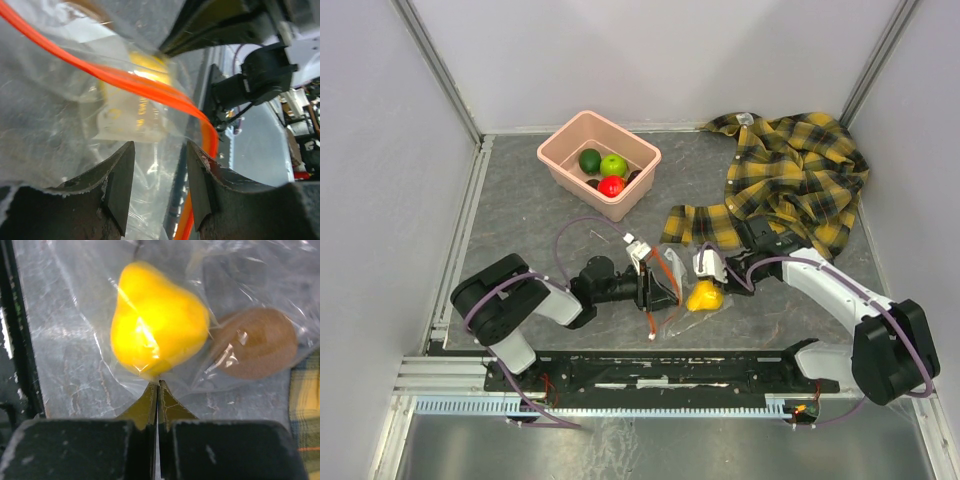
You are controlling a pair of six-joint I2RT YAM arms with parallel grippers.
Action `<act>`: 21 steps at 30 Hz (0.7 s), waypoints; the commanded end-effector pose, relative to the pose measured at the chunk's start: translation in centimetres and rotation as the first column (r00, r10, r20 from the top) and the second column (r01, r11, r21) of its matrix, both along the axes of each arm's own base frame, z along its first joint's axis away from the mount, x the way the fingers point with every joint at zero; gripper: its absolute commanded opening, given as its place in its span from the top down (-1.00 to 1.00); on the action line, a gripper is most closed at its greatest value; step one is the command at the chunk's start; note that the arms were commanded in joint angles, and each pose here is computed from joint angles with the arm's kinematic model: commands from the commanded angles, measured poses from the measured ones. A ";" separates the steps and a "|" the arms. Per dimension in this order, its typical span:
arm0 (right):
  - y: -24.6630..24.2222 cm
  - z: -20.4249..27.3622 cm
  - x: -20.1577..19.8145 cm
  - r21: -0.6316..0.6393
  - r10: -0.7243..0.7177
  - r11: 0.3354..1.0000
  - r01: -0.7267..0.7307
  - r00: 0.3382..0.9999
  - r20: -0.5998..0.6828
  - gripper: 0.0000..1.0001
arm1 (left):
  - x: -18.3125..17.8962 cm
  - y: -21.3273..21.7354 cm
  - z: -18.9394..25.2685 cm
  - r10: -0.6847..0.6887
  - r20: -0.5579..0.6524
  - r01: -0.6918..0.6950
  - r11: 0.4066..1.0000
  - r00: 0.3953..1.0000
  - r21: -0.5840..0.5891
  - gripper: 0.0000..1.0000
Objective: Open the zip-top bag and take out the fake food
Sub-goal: Pick up the fake fruit from the zipper food storage bag.
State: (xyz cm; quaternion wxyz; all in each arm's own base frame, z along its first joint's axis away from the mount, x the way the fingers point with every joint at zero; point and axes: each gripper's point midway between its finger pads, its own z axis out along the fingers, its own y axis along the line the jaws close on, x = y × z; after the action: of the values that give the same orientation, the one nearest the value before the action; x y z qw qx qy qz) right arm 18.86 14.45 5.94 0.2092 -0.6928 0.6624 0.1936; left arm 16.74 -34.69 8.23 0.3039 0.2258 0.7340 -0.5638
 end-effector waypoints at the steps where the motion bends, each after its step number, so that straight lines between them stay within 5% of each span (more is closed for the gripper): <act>1: 1.4 2.3 3.9 0.065 -0.164 0.985 0.159 0.983 0.080 0.97 | -1.5 -0.8 4.8 -0.080 0.059 0.090 0.976 0.995 -0.197 -0.06; 7: 1.5 2.5 3.4 0.074 -0.134 0.989 0.128 0.988 0.071 0.82 | -1.2 -0.4 5.1 -0.050 0.040 0.058 0.973 0.998 -0.222 -0.10; 13: 0.7 3.6 2.4 0.127 -0.099 0.988 0.086 0.990 0.100 0.52 | 0.6 2.0 1.9 0.119 0.019 -0.118 0.993 0.993 -0.020 -0.43; 21: 1.2 3.4 1.6 0.150 -0.058 0.988 0.048 0.996 0.065 0.43 | 1.0 4.6 2.2 0.220 0.041 -0.224 0.967 0.975 0.121 -0.68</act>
State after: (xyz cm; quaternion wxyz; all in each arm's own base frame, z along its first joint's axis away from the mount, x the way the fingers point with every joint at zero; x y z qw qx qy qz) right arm 21.04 14.86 8.94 0.2849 -0.6548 0.6748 0.1865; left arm 16.89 -31.60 12.51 0.3612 0.1765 0.7381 -0.5418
